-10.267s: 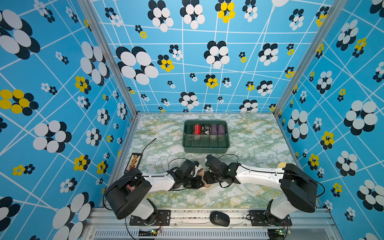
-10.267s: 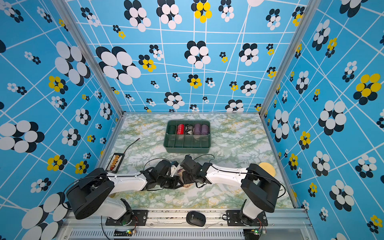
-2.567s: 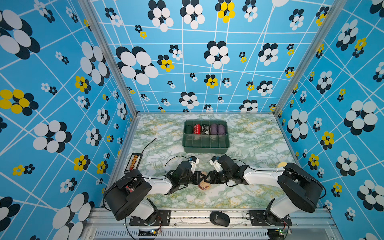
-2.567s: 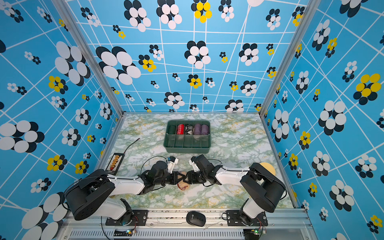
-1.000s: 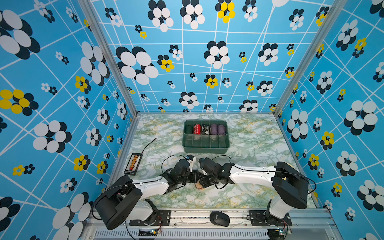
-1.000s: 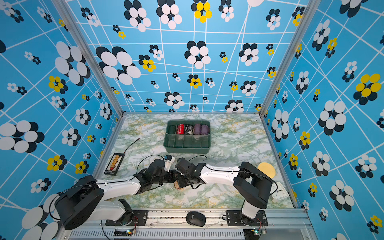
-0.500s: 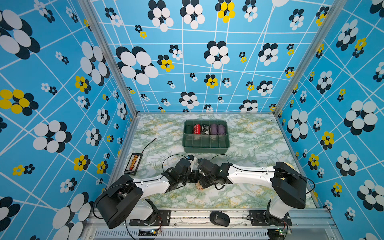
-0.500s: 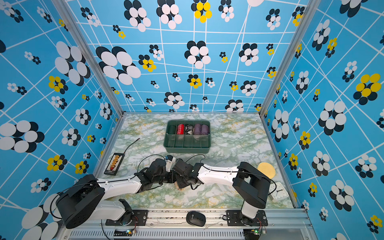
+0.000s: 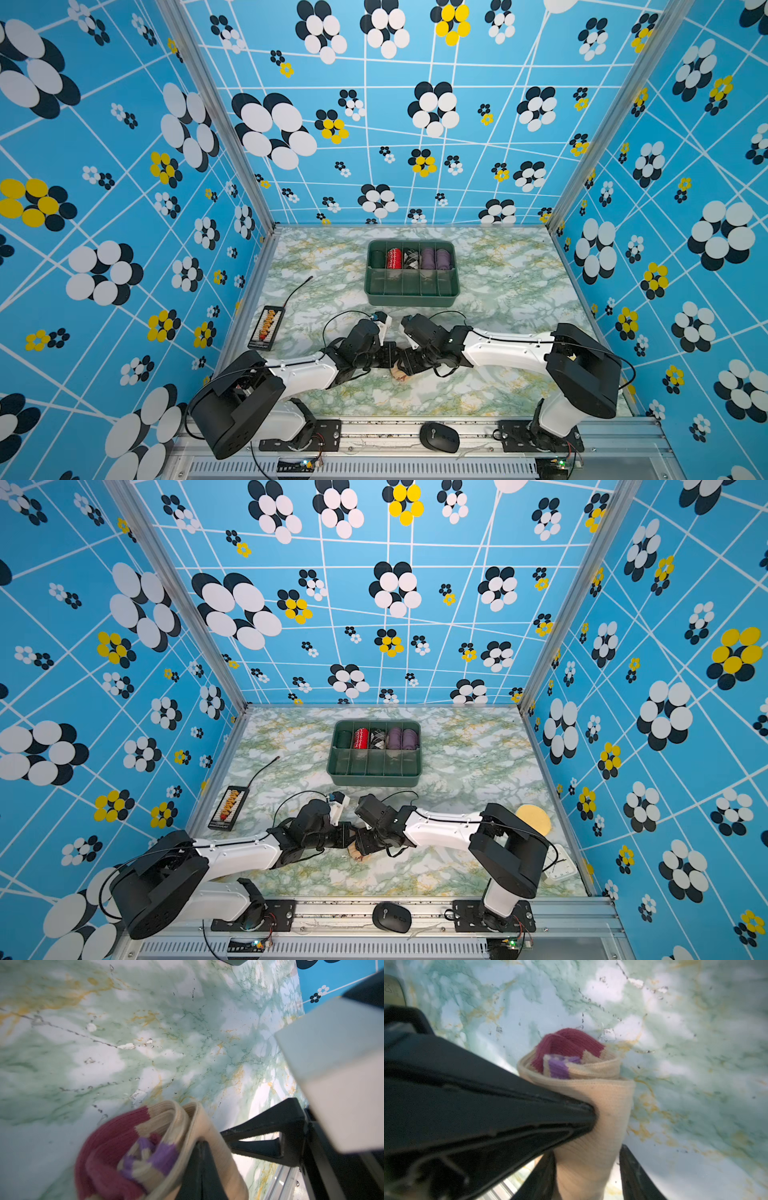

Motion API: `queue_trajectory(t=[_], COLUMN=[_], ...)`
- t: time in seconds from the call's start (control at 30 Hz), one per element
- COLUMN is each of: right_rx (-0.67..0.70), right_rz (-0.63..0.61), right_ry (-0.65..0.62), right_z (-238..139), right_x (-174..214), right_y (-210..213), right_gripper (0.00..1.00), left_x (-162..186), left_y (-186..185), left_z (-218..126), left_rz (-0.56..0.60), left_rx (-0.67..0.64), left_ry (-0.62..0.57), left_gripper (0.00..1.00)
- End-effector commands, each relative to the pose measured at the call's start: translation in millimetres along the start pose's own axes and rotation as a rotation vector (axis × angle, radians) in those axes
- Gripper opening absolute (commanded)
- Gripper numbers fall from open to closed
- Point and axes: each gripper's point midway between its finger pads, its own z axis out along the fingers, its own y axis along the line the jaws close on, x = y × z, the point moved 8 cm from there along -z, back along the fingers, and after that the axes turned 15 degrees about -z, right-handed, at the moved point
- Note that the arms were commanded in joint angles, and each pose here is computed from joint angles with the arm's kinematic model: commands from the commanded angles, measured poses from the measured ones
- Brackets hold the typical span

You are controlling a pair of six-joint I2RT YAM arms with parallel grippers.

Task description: Roll the socks

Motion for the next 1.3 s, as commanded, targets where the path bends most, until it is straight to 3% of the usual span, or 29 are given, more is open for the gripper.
queue_trajectory(t=[0.0, 0.37, 0.87, 1.27], right_rx=[0.005, 0.032, -0.107, -0.209], right_rz=[0.042, 0.068, -0.019, -0.068], right_ry=[0.011, 0.029, -0.043, 0.039], right_z=[-3, -11, -16, 7], right_x=[7, 11, -7, -10], right_y=[-9, -18, -10, -4], right_gripper=[0.52, 0.52, 0.54, 0.55], left_x=[33, 34, 34, 33], left_y=[56, 62, 65, 66], left_z=[-4, -10, -8, -4], left_rz=[-0.069, -0.043, -0.029, -0.025], left_rx=[-0.248, -0.254, -0.260, -0.262], left_ry=[0.128, 0.086, 0.072, 0.079], left_gripper=[0.00, 0.00, 0.00, 0.00])
